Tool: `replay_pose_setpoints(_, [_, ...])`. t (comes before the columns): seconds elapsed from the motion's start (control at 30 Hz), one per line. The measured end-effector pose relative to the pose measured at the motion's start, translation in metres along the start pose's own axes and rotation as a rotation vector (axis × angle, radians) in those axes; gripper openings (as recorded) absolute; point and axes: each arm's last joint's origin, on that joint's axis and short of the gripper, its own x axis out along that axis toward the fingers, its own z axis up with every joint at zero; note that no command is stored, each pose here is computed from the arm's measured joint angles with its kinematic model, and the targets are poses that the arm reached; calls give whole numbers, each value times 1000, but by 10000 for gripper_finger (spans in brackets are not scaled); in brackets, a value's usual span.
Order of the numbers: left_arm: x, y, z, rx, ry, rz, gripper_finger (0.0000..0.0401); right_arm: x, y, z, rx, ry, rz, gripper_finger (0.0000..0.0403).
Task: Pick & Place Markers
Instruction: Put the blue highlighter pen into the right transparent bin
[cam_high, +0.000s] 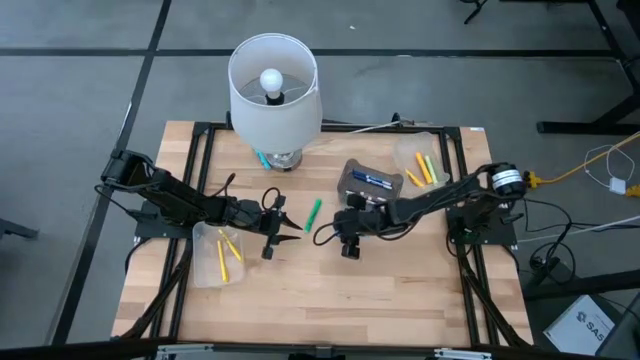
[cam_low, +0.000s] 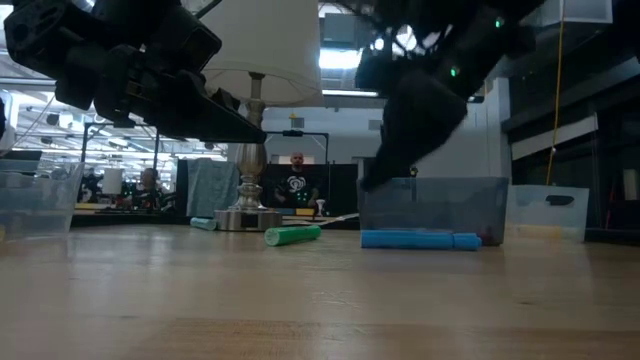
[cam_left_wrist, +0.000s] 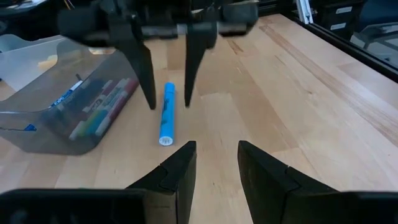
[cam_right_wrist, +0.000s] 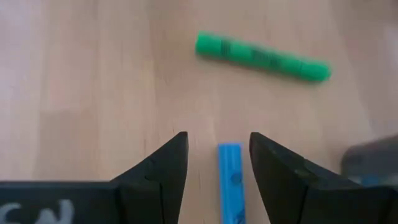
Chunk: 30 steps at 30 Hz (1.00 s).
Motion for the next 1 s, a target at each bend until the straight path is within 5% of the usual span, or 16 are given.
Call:
replay_pose_setpoints(0.37, [0,0,0,0,1,1,116,21,1,-25,-6,206,-19,171])
replay_pose_setpoints(0.73, [0,0,0,1,1,1,116,20,1,-20,-4,178,-33,171])
replay_pose_setpoints(1.0, [0,0,0,1,1,1,116,14,-7,-22,-37,226,-261,171])
